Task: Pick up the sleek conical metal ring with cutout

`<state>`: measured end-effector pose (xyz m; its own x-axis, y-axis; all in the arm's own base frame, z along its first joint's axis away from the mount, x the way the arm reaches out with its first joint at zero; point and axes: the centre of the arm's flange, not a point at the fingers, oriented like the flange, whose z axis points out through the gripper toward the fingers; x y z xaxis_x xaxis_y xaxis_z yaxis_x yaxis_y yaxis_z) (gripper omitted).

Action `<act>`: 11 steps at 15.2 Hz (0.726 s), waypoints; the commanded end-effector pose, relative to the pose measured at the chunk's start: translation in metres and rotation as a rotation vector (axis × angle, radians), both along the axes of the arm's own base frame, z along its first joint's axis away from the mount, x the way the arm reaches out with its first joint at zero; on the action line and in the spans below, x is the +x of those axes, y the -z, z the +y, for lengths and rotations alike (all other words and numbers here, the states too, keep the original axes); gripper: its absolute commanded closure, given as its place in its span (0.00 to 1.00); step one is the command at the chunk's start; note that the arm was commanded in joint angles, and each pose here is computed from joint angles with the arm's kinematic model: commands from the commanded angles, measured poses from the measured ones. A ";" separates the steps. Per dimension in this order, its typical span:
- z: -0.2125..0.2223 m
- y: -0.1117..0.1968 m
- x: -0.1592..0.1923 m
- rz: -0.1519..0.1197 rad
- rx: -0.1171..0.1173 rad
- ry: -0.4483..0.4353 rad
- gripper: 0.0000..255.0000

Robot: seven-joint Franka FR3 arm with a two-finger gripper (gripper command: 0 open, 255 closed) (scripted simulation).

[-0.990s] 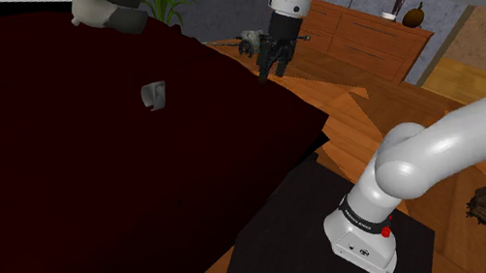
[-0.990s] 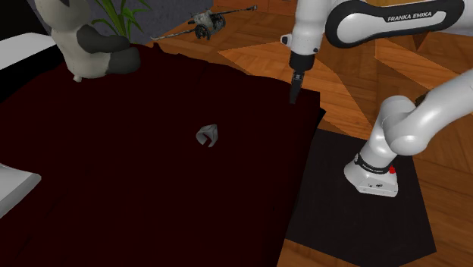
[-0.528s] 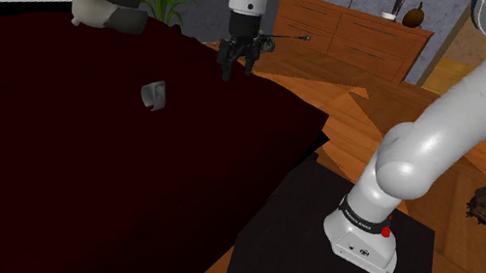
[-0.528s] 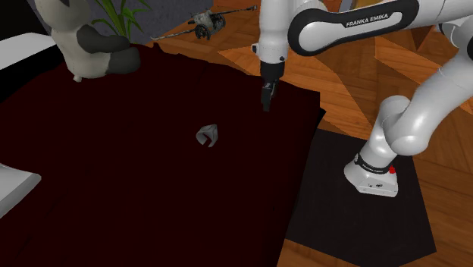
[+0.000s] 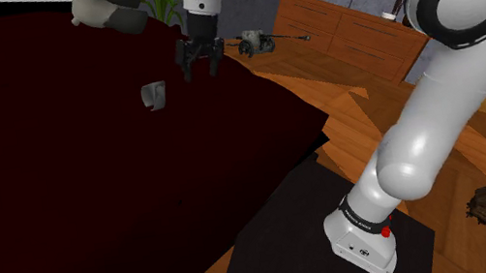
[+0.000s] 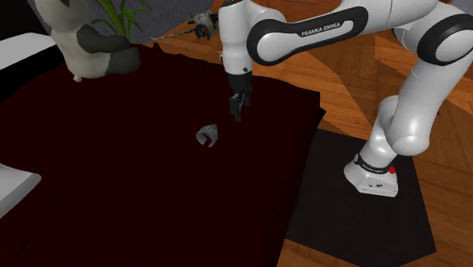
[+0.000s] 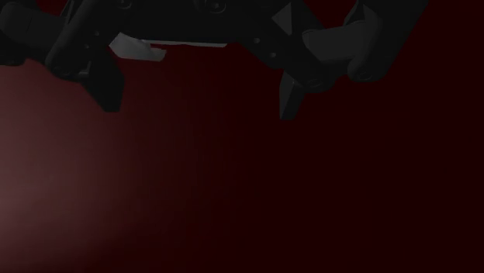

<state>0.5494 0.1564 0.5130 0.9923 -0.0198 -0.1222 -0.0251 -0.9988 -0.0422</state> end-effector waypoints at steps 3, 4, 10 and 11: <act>0.032 0.016 0.049 0.027 -0.005 0.012 0.00; 0.039 0.019 0.061 0.033 -0.006 0.015 0.00; 0.078 0.039 0.120 0.067 -0.013 0.029 0.00; 0.078 0.045 0.120 0.067 -0.013 0.029 0.00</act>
